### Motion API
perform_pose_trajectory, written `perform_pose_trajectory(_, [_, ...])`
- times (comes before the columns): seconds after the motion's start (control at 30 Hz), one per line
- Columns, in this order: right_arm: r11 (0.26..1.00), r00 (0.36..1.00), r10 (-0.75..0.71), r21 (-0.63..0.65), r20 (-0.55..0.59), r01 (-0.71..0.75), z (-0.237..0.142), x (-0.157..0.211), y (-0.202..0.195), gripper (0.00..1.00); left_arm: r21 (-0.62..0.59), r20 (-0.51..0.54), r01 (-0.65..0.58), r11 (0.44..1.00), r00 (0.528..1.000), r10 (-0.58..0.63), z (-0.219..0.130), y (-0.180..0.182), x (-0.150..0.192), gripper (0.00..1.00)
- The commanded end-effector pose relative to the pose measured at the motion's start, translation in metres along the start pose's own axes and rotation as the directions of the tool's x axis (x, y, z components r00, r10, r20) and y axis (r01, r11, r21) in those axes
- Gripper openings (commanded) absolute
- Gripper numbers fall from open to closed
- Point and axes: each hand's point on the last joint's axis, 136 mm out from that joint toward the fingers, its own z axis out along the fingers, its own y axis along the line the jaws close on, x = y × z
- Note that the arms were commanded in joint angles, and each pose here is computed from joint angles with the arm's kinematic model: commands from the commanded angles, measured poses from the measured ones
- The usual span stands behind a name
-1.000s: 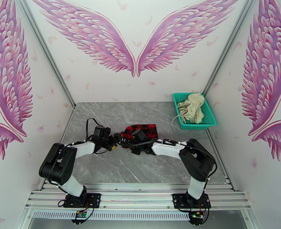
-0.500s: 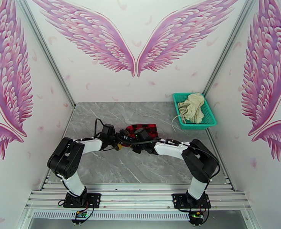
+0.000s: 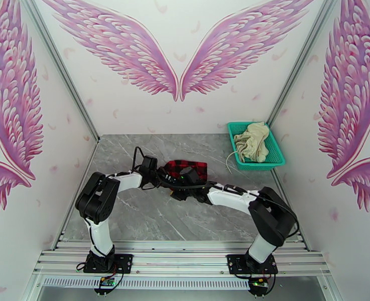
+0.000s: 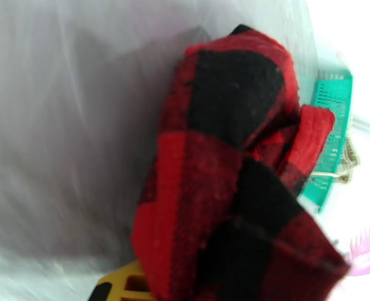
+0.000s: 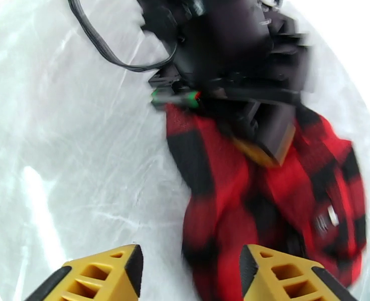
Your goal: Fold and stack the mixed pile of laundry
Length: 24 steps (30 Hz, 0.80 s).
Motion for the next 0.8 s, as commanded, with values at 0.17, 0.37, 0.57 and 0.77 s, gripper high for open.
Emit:
perform_pose_trajectory(0.17, [0.896, 0.973, 0.214, 0.378, 0.090, -0.232, -0.084, 0.003, -0.081, 0.61, -0.431, 0.083, -0.271, 0.861, 0.938, 0.337, -0.058, 0.059, -0.130, 0.00])
perform_pose_trajectory(0.37, [0.747, 0.926, 0.353, 0.556, 0.132, -0.364, -0.126, 0.029, -0.125, 0.60, -0.567, 0.045, -0.281, 0.774, 0.928, 0.370, -0.091, 0.101, -0.222, 0.00])
perform_pose_trajectory(0.57, [0.665, 0.892, 0.422, 0.614, 0.160, -0.425, -0.152, 0.044, -0.141, 0.60, -0.654, 0.067, -0.219, 0.724, 0.937, 0.343, -0.133, 0.149, -0.287, 0.00])
perform_pose_trajectory(0.77, [0.614, 0.866, 0.467, 0.639, 0.180, -0.464, -0.167, 0.050, -0.152, 0.60, -0.662, 0.116, -0.219, 0.717, 0.915, 0.387, -0.163, 0.191, -0.331, 0.00])
